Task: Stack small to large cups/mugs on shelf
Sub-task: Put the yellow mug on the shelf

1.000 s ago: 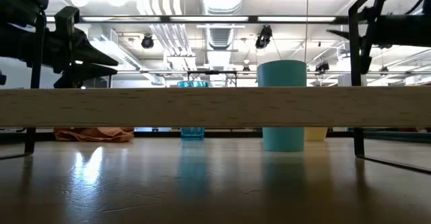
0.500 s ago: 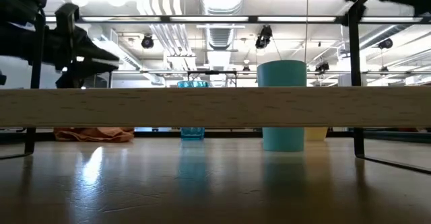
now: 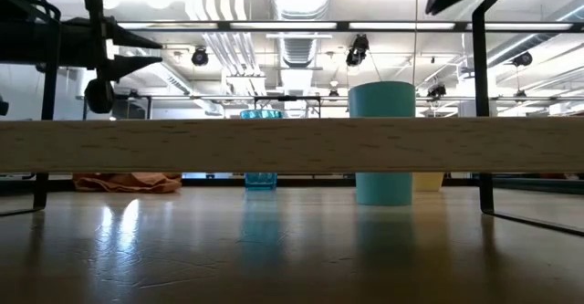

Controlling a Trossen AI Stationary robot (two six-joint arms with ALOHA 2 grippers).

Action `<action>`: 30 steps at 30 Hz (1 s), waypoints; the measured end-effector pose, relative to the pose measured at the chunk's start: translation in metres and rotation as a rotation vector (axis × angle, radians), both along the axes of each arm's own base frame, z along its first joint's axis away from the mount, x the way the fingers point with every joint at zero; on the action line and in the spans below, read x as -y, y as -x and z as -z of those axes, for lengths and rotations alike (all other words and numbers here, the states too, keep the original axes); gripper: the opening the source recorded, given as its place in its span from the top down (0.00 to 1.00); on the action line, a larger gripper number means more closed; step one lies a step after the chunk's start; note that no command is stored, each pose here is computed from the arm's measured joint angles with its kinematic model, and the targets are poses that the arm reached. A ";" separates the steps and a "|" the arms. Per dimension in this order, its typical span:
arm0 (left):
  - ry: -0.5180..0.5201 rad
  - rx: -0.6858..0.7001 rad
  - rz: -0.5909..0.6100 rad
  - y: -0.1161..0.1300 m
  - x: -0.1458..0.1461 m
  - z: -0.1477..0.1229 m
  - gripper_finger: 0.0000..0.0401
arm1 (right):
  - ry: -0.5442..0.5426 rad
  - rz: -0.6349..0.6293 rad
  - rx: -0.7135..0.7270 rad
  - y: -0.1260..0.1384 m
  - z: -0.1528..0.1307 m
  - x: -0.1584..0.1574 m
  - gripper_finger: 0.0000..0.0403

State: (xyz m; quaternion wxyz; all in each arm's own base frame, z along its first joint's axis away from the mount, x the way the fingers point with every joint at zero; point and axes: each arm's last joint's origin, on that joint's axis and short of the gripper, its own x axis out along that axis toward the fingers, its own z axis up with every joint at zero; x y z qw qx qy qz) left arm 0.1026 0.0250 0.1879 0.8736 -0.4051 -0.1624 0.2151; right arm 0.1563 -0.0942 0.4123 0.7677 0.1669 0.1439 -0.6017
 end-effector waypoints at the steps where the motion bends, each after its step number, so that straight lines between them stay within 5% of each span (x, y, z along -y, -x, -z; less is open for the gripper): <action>1: 0.003 0.000 0.003 0.000 0.000 0.000 0.80 | -0.086 -0.020 -0.001 -0.002 0.000 0.005 0.87; 3: 0.005 -0.014 0.024 -0.001 0.000 0.002 0.80 | -0.275 -0.010 -0.018 -0.003 0.009 0.018 0.87; 8: -0.007 -0.040 0.055 -0.003 0.001 0.004 0.80 | -0.629 0.251 -0.247 0.015 0.052 0.066 0.87; 11: -0.063 -0.077 0.075 -0.003 0.002 0.004 0.80 | -0.832 0.206 -0.221 0.023 0.078 0.094 0.86; 23: -0.125 -0.315 0.111 -0.008 0.001 0.022 0.80 | -0.980 -0.070 -0.283 -0.001 0.120 0.121 0.87; 30: -0.116 -0.387 0.105 -0.010 0.000 0.029 0.78 | -1.023 -0.013 -0.245 -0.003 0.130 0.125 0.82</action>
